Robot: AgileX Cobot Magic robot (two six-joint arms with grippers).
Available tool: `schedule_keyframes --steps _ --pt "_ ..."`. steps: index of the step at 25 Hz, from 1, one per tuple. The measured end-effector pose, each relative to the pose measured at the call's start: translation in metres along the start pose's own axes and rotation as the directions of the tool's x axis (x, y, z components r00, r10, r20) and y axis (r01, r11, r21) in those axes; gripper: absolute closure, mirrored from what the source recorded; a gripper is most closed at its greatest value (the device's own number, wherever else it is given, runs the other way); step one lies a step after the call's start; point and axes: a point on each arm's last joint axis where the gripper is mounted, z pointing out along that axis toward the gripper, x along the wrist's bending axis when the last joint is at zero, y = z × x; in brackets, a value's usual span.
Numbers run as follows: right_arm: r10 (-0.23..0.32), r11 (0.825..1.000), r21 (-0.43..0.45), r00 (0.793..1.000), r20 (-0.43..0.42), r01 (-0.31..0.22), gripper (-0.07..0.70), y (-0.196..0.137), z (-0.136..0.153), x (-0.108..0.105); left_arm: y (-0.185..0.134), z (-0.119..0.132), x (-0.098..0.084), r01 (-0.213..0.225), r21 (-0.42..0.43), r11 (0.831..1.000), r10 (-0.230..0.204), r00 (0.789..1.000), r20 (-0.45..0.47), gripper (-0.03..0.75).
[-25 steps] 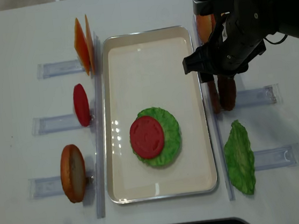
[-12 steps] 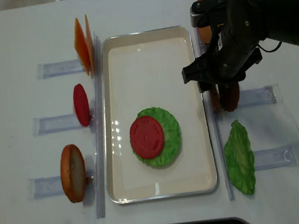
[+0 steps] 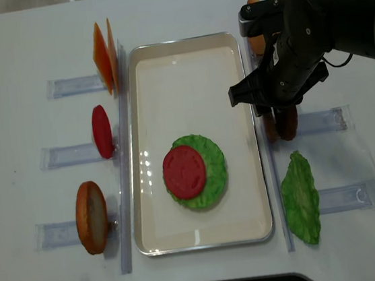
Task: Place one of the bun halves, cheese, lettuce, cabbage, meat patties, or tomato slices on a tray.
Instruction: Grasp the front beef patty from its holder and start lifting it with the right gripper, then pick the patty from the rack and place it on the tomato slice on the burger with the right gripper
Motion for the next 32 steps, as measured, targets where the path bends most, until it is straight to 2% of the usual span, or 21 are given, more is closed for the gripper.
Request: schedule_keyframes --steps 4,11,15,20,25,32 --pt "-0.012 1.000 0.005 1.000 0.015 0.012 0.507 -0.001 0.001 -0.002 0.000 0.000 0.000 0.000 0.000 1.000 0.000 1.000 0.000 0.722" --pt "-0.022 1.000 0.012 1.000 0.021 0.022 0.512 -0.002 0.001 -0.001 0.000 0.000 0.000 0.000 0.000 1.000 0.000 1.000 0.000 0.722" --pt "-0.060 0.998 0.009 0.998 0.028 0.060 0.512 -0.006 -0.004 0.005 0.000 0.000 0.000 0.000 0.000 1.000 0.000 1.000 0.000 0.722" --pt "-0.060 0.998 0.003 0.998 0.026 0.060 0.514 -0.014 -0.028 0.009 0.000 0.000 0.000 0.000 0.000 1.000 0.000 1.000 0.000 0.722" --pt "-0.039 0.999 -0.035 0.999 -0.009 0.039 0.521 -0.021 -0.054 0.015 0.000 0.000 0.000 0.000 0.000 1.000 0.000 1.000 0.000 0.722" --pt "-0.048 0.998 -0.048 0.998 -0.043 0.046 0.521 -0.042 -0.090 0.031 0.000 0.000 0.000 0.000 0.000 1.000 0.000 1.000 0.000 0.722"
